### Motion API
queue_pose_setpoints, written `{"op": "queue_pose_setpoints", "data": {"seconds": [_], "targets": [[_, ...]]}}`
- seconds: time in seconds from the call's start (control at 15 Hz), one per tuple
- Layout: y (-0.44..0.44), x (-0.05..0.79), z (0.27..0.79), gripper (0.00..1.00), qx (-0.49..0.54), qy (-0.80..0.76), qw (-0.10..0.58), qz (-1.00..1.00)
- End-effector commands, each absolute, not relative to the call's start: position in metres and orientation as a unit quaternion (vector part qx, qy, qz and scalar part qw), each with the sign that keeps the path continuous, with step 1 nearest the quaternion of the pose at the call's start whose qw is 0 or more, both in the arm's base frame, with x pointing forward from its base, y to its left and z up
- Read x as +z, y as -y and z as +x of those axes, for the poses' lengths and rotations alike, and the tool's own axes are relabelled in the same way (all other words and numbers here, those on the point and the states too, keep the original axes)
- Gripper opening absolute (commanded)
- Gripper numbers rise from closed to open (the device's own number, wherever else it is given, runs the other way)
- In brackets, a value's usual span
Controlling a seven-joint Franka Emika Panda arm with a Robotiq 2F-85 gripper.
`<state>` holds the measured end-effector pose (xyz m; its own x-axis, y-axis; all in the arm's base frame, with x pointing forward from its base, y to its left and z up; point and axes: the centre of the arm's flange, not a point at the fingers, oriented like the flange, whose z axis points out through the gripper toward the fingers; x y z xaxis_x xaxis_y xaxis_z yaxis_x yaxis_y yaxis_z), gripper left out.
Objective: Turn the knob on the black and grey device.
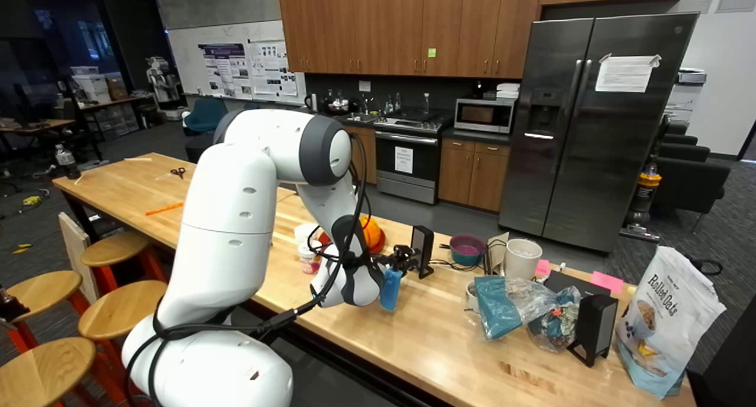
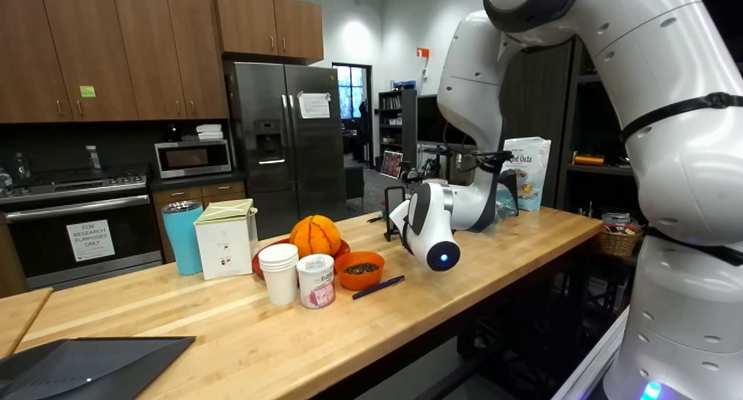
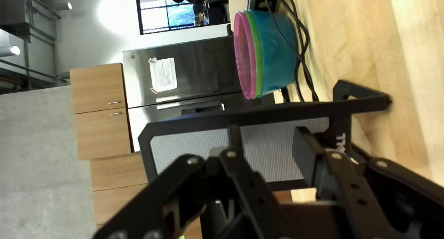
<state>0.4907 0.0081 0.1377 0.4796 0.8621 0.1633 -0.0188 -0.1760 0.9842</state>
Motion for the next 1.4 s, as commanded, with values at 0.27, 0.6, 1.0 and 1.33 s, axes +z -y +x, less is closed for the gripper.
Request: {"op": "queue_pose_setpoints", "data": {"seconds": [0.27,0.6,1.0,1.33], "targets": [[-0.013,0.138,0.491,0.68,0.406,-0.341,0.530,0.662],[-0.018,0.134,0.490,0.99,0.412,-0.345,0.513,0.669],[-0.017,0.132,0.489,1.00,0.419,-0.333,0.501,0.680],[-0.011,0.134,0.490,0.95,0.417,-0.322,0.505,0.684]]}}
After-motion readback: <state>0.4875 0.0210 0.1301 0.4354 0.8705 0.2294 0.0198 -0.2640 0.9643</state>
